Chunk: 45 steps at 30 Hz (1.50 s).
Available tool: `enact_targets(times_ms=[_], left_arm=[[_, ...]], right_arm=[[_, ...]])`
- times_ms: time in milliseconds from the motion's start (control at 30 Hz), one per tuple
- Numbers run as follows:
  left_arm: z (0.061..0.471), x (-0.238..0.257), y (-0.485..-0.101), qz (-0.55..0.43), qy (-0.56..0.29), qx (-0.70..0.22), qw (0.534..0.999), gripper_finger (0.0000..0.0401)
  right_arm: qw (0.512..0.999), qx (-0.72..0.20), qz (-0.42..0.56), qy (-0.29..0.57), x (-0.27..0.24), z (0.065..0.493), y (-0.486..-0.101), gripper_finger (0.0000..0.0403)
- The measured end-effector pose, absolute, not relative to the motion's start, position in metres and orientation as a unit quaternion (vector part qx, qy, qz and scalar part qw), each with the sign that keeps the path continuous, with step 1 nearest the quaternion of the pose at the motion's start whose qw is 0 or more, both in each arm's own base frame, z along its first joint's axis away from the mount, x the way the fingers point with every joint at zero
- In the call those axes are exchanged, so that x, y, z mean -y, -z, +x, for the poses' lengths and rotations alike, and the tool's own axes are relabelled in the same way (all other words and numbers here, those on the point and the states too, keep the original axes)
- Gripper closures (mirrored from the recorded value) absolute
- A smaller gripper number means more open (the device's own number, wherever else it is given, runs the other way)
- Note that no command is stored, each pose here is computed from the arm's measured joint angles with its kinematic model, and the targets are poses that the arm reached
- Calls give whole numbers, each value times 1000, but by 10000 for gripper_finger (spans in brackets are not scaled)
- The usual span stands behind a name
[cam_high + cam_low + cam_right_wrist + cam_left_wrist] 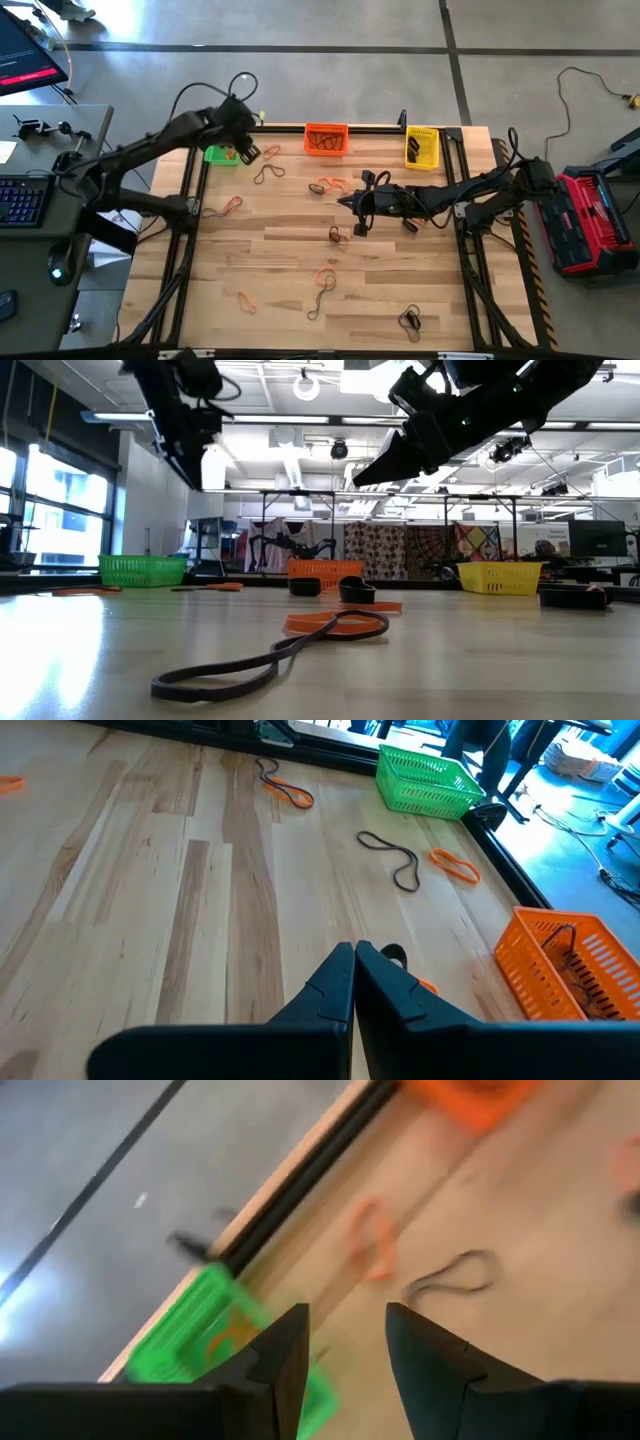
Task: Sort rubber bands into baskets
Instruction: Put the middle left blue rubber band into the orange bin
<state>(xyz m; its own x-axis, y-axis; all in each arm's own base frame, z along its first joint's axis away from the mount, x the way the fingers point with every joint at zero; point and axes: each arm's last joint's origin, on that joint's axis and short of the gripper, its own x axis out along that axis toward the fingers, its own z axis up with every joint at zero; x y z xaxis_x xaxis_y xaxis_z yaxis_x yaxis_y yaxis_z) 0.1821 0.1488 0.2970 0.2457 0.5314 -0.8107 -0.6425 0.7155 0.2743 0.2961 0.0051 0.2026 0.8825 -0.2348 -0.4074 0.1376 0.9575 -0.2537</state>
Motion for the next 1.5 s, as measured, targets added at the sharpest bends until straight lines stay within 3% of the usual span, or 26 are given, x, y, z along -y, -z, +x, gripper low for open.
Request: enact_targets(times_ms=[267, 833, 1500], left_arm=[[196, -109, -289, -73, -264, -462, 843, 277], [213, -31, -242, -65, -137, -508, 848, 277], [168, 23, -213, -137, -162, -618, 757, 292]], right_arm=[[964, -222, -109, 97, -5, 296, -203, 403], [966, -222, -89, 100, -6, 296, -202, 403], [965, -226, -90, 99, -6, 296, -201, 403]])
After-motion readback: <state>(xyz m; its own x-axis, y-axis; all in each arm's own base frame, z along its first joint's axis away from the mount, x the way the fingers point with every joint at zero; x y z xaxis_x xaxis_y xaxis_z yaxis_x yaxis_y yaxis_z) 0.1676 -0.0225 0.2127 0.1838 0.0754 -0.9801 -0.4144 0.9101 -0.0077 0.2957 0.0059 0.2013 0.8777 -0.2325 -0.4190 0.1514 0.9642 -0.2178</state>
